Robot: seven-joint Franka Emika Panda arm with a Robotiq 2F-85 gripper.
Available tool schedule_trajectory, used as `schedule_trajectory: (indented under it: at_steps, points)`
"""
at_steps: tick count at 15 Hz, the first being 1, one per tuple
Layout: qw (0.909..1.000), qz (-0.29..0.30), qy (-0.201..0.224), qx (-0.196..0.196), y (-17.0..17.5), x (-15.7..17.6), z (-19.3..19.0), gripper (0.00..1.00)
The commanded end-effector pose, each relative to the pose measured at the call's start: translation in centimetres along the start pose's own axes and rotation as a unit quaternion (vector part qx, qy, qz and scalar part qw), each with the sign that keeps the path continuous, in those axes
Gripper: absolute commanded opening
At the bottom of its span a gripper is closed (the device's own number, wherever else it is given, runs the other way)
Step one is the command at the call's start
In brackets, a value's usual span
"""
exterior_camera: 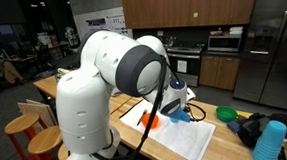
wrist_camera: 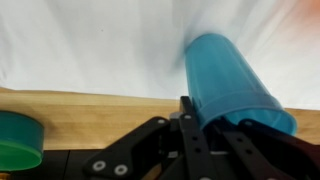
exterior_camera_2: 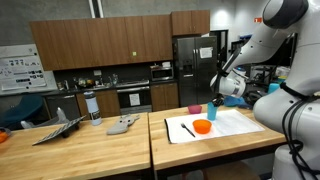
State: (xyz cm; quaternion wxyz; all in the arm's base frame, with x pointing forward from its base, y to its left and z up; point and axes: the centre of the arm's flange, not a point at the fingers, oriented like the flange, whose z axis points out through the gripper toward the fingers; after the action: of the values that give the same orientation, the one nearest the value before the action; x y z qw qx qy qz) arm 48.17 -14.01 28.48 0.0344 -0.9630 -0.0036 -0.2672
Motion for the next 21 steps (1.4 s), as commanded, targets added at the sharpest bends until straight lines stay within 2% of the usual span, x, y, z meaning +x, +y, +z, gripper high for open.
schedule_trajectory:
  at_steps: [1,4,5,6,14,21]
  points:
    - [0.9990,-0.033,-0.028,0.007,0.6,-1.7,-1.7,0.02]
    - [0.9978,-0.051,-0.039,0.014,0.7,-1.7,-1.7,0.02]
    - [0.9973,-0.059,-0.043,0.013,0.6,-1.7,-1.7,0.06]
    - [0.9969,-0.063,-0.045,0.016,0.6,-1.7,-1.7,0.02]
    - [0.9923,-0.098,-0.061,0.045,0.4,-0.4,-2.2,0.01]
    - [0.9815,-0.142,-0.102,0.079,-0.3,1.3,-3.3,0.01]
